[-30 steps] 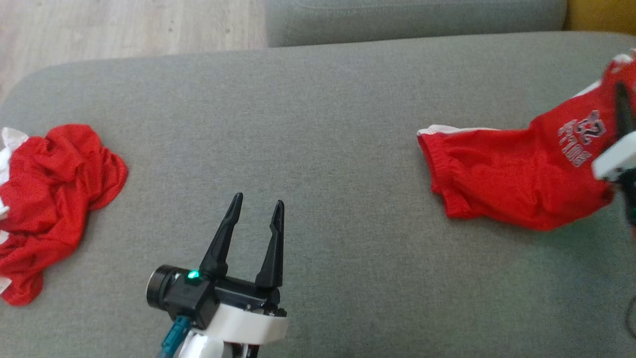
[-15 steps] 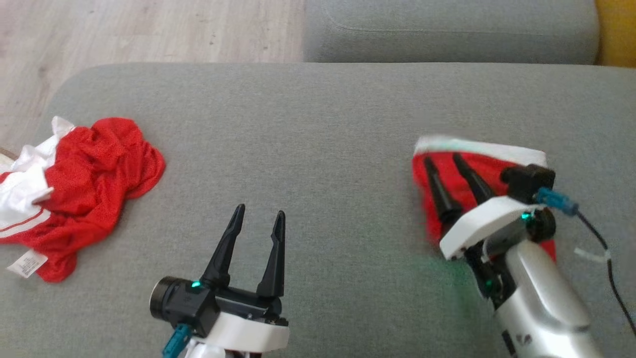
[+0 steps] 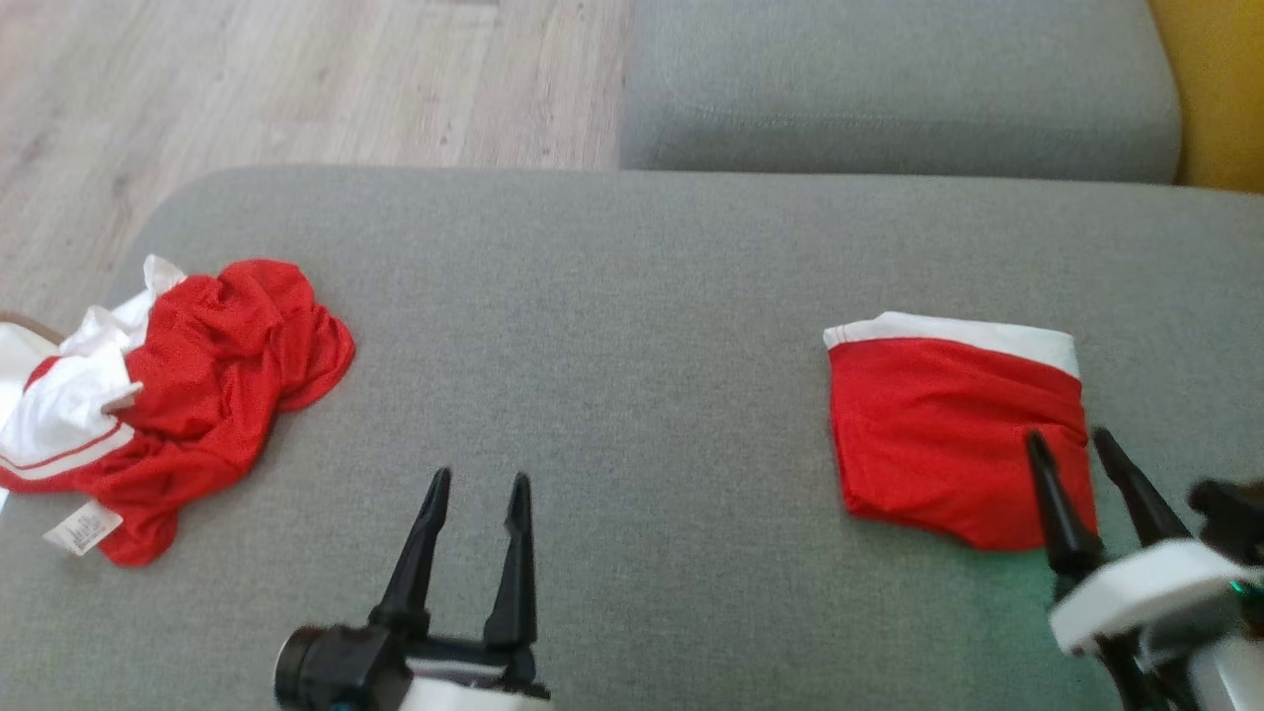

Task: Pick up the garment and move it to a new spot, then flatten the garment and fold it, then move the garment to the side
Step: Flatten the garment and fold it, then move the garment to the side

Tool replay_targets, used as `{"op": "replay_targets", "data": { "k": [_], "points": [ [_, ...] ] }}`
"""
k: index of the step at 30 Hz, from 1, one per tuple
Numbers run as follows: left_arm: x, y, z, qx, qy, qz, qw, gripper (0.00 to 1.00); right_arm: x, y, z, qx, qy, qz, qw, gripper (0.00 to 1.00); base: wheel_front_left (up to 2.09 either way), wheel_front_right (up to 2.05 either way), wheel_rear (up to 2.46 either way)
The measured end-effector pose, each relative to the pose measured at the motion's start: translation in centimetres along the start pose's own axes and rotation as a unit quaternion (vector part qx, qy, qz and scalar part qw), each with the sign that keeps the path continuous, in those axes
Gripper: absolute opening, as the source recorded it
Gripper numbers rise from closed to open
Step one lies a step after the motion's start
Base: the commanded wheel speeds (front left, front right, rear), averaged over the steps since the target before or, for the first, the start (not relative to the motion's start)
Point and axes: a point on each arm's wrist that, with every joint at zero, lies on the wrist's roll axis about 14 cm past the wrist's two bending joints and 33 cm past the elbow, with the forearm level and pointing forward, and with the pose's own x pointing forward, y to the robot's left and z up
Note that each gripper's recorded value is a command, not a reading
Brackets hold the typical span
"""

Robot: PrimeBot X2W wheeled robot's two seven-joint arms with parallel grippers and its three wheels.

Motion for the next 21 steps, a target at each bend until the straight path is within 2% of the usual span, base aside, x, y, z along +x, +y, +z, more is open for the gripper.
{"op": "replay_targets", "data": {
  "k": [5, 9, 14, 21],
  "points": [
    [-1.5, 1.3, -0.3, 0.002, 0.004, 0.029, 1.0, 1.0, -1.6, -1.0, 0.6, -0.008, -0.024, -0.013, 1.0, 1.0, 0.0, 0.0, 0.0],
    [-3.2, 2.3, -0.9, 0.008, 0.014, 0.047, 0.999, 1.0, -2.9, -0.7, 1.0, -0.05, -0.049, -0.008, 0.997, 1.0, 0.0, 0.0, 0.0],
    [-4.9, 3.3, -1.6, 0.022, 0.026, 0.062, 0.997, 1.0, -5.0, -0.4, -1.0, -0.088, -0.05, -0.009, 0.995, 1.0, 0.0, 0.0, 0.0],
    [-5.6, 3.5, -2.3, 0.036, 0.038, 0.061, 0.997, 1.0, -6.0, 0.7, -2.9, -0.087, -0.042, -0.017, 0.995, 1.0, 0.0, 0.0, 0.0]
  ]
}}
